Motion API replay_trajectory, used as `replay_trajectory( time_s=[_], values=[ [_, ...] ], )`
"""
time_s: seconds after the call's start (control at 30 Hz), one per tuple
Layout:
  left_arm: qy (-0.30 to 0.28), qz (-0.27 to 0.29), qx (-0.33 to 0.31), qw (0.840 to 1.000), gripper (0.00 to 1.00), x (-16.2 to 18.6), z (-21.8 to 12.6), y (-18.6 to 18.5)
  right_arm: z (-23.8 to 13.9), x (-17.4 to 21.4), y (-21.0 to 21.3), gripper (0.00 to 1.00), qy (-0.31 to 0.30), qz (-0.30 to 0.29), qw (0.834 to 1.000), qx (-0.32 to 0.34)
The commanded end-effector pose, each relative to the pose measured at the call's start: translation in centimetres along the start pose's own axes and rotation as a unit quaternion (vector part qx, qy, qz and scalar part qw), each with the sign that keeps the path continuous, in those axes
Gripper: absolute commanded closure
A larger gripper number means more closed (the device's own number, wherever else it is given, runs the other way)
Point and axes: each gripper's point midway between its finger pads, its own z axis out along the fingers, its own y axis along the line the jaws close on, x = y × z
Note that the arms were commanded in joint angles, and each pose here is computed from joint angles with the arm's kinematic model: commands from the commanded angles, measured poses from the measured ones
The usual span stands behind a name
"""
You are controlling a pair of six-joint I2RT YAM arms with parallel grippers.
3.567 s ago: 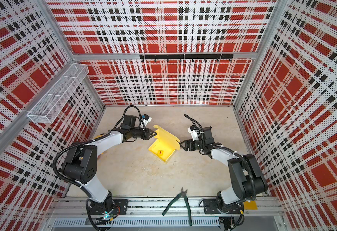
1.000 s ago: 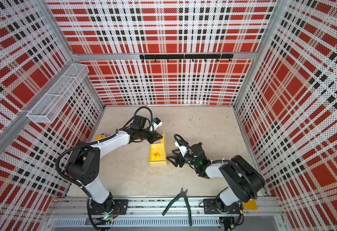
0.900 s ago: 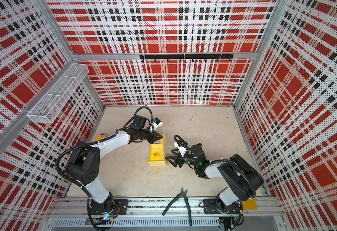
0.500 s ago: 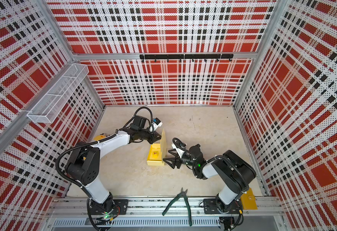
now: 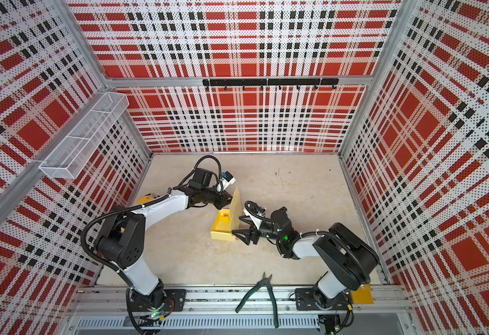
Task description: Fold the paper box
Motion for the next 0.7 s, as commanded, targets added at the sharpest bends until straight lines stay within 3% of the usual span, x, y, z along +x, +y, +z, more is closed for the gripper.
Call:
replay_trajectory(
  time_s=[0.0, 0.33, 0.5, 0.67],
  values=[
    [0.001, -0.004, -0.002, 1.000, 0.89, 0.0, -0.2, 0.0, 0.1, -1.1, 0.4, 0.21, -0.002, -0.040, 0.999, 0.008],
    [-0.003, 0.000, 0.002, 1.000, 0.89, 0.2, -0.3, -0.4, 0.2, -1.5, -1.5, 0.26, -0.001, -0.059, 0.996, 0.069],
    [-0.002, 0.001, 0.002, 1.000, 0.89, 0.1, -0.3, -0.4, -0.4, -2.3, -0.8, 0.26, -0.007, -0.061, 0.996, 0.063],
    [-0.006, -0.002, 0.012, 1.000, 0.89, 0.0, -0.2, -0.8, -0.6, -1.3, -3.4, 0.26, 0.018, -0.043, 0.990, 0.134]
  ],
)
